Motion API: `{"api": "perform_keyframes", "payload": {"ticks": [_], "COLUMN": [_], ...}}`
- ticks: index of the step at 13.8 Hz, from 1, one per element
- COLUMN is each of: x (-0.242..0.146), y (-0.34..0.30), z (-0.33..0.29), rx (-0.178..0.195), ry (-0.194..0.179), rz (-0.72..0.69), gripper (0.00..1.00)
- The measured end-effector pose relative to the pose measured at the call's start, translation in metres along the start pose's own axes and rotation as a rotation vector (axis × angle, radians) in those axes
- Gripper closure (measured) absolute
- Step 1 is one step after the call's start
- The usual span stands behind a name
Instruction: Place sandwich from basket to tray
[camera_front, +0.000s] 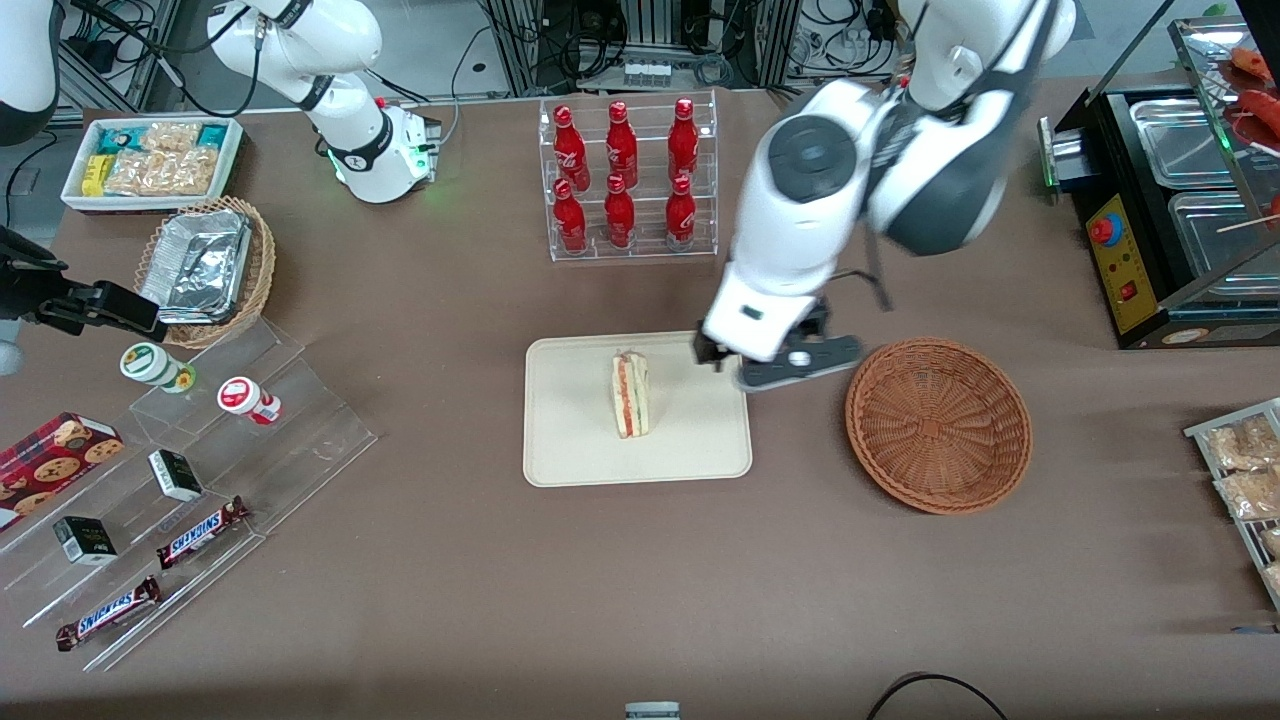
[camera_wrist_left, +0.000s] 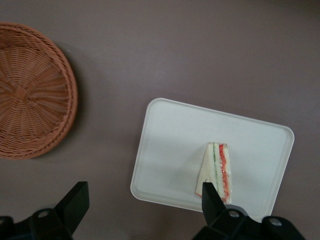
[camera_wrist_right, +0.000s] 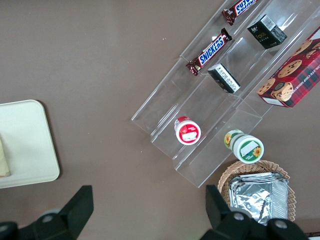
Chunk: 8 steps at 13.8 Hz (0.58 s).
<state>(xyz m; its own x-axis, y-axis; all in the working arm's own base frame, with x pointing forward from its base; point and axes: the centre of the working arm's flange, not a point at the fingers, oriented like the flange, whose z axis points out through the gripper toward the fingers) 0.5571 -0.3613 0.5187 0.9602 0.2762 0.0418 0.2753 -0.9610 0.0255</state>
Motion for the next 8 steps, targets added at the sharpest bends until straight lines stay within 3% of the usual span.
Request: {"api": "perform_keyframes", "payload": {"ticks": [8], "x": [0.064], "y": [-0.136], "z": [-0.063], "rx": [0.051], "ry": [-0.059], "rz": [0.098], "gripper": [0.0]}}
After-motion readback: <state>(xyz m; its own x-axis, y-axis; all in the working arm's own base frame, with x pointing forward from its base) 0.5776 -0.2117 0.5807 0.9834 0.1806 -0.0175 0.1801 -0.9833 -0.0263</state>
